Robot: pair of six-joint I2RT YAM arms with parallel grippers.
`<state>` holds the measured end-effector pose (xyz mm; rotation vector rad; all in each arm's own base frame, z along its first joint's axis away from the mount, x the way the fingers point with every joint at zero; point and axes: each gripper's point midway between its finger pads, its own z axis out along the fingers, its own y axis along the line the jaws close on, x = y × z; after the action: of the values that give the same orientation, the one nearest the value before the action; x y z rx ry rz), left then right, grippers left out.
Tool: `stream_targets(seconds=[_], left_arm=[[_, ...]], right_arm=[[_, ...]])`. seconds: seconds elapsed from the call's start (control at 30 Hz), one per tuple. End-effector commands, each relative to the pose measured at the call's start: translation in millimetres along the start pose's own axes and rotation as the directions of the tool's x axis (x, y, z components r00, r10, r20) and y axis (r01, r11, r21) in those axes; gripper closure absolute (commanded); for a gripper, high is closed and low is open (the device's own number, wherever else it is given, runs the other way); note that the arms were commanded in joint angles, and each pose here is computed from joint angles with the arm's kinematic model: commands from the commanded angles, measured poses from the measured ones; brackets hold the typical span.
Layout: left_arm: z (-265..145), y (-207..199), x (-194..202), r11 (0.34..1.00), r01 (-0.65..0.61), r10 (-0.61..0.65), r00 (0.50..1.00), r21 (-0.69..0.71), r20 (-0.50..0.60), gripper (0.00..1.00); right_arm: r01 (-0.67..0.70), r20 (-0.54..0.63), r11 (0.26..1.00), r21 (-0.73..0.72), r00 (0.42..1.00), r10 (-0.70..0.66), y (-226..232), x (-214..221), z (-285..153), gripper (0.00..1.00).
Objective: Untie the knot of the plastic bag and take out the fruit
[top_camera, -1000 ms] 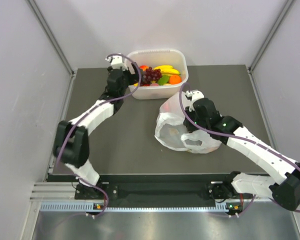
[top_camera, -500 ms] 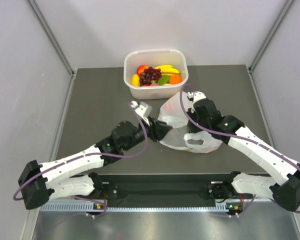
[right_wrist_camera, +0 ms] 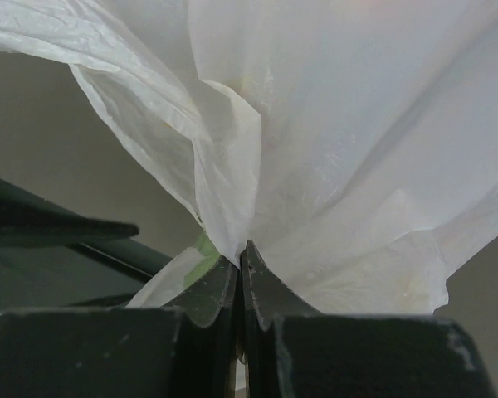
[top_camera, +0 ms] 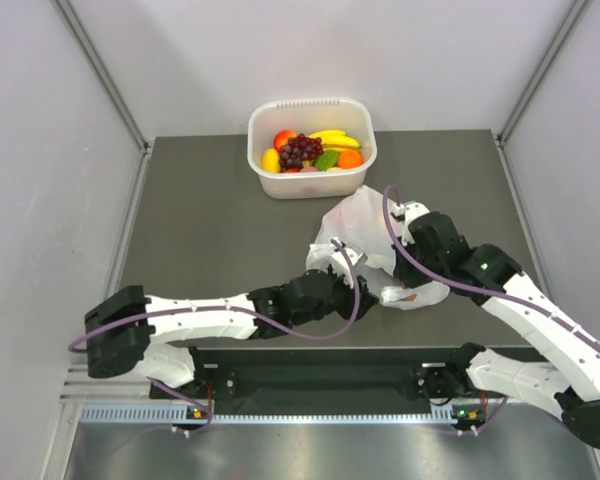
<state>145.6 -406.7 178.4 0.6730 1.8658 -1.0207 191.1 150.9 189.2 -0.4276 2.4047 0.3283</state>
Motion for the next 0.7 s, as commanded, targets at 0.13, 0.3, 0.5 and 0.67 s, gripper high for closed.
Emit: stream_targets(seconds=[0.13,0.3,0.5,0.67], left_arm=[[48.5,39.9,-36.7,0.966,-0.016,0.052,0.989,-0.257,0.135,0.55],[62.6,75.2,-39.1,0.953,0.093,-0.049,0.986,-0.287,0.157,0.52],[88.2,86.0,-15.7,0.961,0.11,-0.087,0.991,-0.253,0.099,0.35],[105.9,86.6,0.5,0.962,0.175,-0.161,0.983,-0.211,0.083,0.22]], right_arm=[[-0.02,-0.054,1.0,-0.01,0.998,0.02,-0.2,18.0,-8.5,1.0],[-0.024,-0.035,1.0,0.005,0.999,0.024,-3.7,16.5,-12.1,1.0],[-0.02,-0.023,1.0,0.002,1.0,0.02,-3.6,14.5,-11.9,1.0],[-0.025,0.0,1.0,0.006,1.0,0.025,-4.5,10.8,-13.9,0.99]])
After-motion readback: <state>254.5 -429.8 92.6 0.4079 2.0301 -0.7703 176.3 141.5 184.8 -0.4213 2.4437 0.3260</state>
